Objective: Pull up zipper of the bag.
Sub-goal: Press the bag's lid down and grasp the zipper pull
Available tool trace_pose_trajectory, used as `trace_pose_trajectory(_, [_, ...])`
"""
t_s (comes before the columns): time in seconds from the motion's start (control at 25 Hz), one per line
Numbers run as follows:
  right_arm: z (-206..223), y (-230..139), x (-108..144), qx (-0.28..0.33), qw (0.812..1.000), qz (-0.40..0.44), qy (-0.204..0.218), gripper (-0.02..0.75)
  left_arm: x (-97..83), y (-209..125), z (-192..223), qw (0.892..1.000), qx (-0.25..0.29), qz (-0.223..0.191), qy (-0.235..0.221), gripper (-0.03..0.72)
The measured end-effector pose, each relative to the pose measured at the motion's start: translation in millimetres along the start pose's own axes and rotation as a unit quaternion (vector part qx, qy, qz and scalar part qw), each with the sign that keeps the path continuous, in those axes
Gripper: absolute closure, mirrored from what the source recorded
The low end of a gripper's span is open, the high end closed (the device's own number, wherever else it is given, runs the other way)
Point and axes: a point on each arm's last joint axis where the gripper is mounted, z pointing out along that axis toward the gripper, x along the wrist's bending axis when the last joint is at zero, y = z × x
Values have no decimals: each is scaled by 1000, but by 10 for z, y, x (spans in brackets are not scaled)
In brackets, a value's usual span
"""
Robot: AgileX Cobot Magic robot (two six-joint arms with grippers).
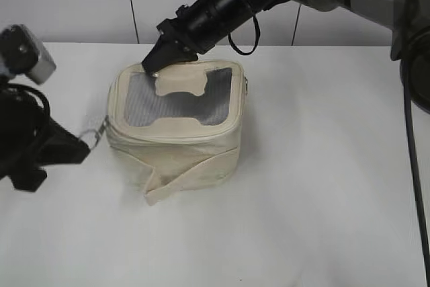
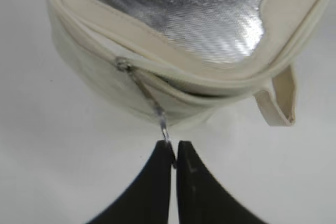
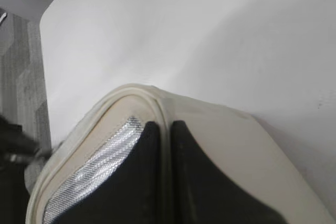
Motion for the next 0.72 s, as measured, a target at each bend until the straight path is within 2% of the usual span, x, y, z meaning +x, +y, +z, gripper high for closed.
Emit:
trace_pose_trajectory(0.12, [-13, 8, -37, -6, 1000, 14, -11, 695, -194, -79, 31, 999, 21, 18, -43, 677])
trace_pose_trajectory(0.32, [-13, 8, -39, -7, 999, 30, -12, 695, -217, -77, 31, 999, 23, -5, -47, 677])
trace_pose_trajectory(0.4, [-13, 8, -40, -7, 999, 31, -12, 695, -256, -55, 46, 998, 22, -1, -52, 677])
trace_pose_trajectory(0.56, [-13, 9, -43, -8, 999, 33, -14, 695, -504, 81, 140, 997, 10, 36, -74, 676])
trace_pose_trajectory(0.72, [-16, 8, -50, -7, 999, 33, -16, 695, -787, 265, 301, 997, -29, 55, -51, 672])
